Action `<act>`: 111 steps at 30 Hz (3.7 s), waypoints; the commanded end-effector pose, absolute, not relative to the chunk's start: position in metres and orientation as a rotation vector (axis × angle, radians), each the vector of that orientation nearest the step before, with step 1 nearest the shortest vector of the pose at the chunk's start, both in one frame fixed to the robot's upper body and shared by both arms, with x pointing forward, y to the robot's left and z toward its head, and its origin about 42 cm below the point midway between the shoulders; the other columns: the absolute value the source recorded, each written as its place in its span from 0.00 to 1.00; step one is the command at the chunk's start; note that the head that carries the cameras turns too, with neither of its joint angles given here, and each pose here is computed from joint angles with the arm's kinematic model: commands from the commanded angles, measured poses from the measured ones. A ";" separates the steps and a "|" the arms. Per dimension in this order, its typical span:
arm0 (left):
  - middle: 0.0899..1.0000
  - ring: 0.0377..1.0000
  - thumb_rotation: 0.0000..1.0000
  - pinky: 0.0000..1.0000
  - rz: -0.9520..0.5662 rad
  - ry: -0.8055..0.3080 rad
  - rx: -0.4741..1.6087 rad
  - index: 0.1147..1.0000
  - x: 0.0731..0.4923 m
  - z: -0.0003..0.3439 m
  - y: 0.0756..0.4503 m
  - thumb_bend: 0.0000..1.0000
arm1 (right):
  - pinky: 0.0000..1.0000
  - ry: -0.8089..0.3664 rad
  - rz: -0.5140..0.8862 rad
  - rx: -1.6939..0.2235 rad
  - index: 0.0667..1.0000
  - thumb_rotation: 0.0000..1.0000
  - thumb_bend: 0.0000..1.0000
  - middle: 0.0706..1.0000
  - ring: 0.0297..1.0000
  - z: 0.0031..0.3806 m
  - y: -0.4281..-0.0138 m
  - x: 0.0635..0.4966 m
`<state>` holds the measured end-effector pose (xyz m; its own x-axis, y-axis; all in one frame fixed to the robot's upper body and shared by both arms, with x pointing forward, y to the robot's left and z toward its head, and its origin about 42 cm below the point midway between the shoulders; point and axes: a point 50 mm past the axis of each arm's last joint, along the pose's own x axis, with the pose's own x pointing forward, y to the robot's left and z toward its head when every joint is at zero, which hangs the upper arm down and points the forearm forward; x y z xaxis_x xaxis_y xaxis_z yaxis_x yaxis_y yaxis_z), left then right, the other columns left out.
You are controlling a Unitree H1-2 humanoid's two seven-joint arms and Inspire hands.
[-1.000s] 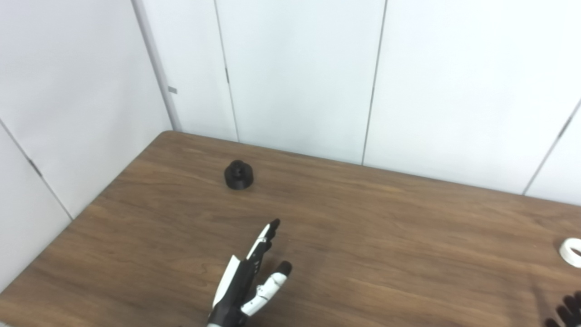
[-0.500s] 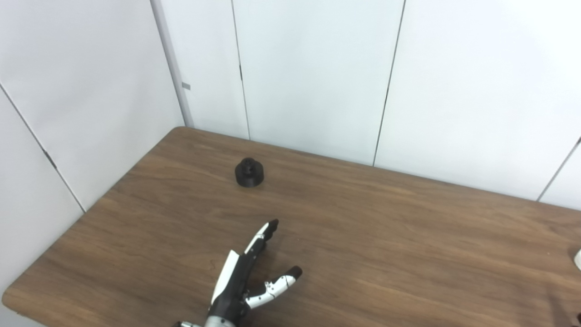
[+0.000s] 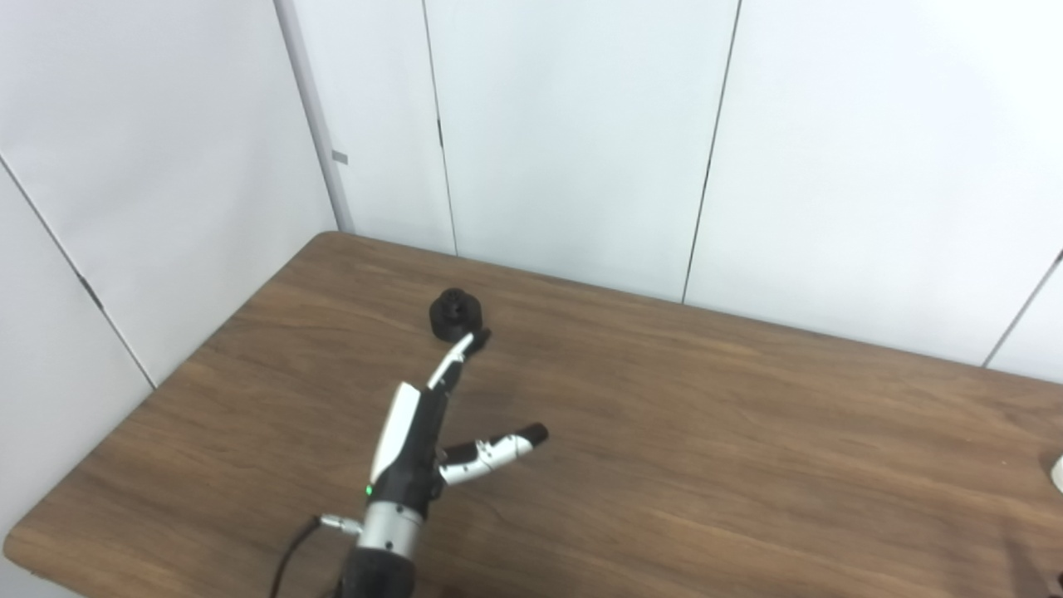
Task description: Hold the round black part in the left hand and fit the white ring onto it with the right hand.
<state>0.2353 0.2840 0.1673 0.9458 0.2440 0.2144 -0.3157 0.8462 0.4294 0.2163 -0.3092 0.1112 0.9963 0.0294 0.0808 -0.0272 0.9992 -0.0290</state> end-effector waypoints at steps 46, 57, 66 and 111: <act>0.93 0.99 0.36 1.00 0.472 -0.044 0.840 0.83 0.340 0.193 0.384 0.89 | 1.00 -0.075 0.022 -0.006 1.00 1.00 0.58 1.00 1.00 0.096 -0.298 0.211; 0.92 0.98 0.34 0.98 0.462 -0.006 0.863 0.83 0.360 0.195 0.398 0.88 | 1.00 -0.078 0.026 -0.023 1.00 1.00 0.58 1.00 1.00 0.095 -0.295 0.214; 0.91 0.97 0.37 1.00 0.444 0.035 0.906 0.83 0.378 0.196 0.405 0.91 | 1.00 -0.082 0.026 -0.014 1.00 1.00 0.57 1.00 1.00 0.095 -0.295 0.214; 0.94 1.00 0.37 1.00 0.349 0.211 1.072 0.82 0.440 0.211 0.418 0.92 | 1.00 -0.095 0.021 -0.023 1.00 1.00 0.58 1.00 1.00 0.095 -0.292 0.211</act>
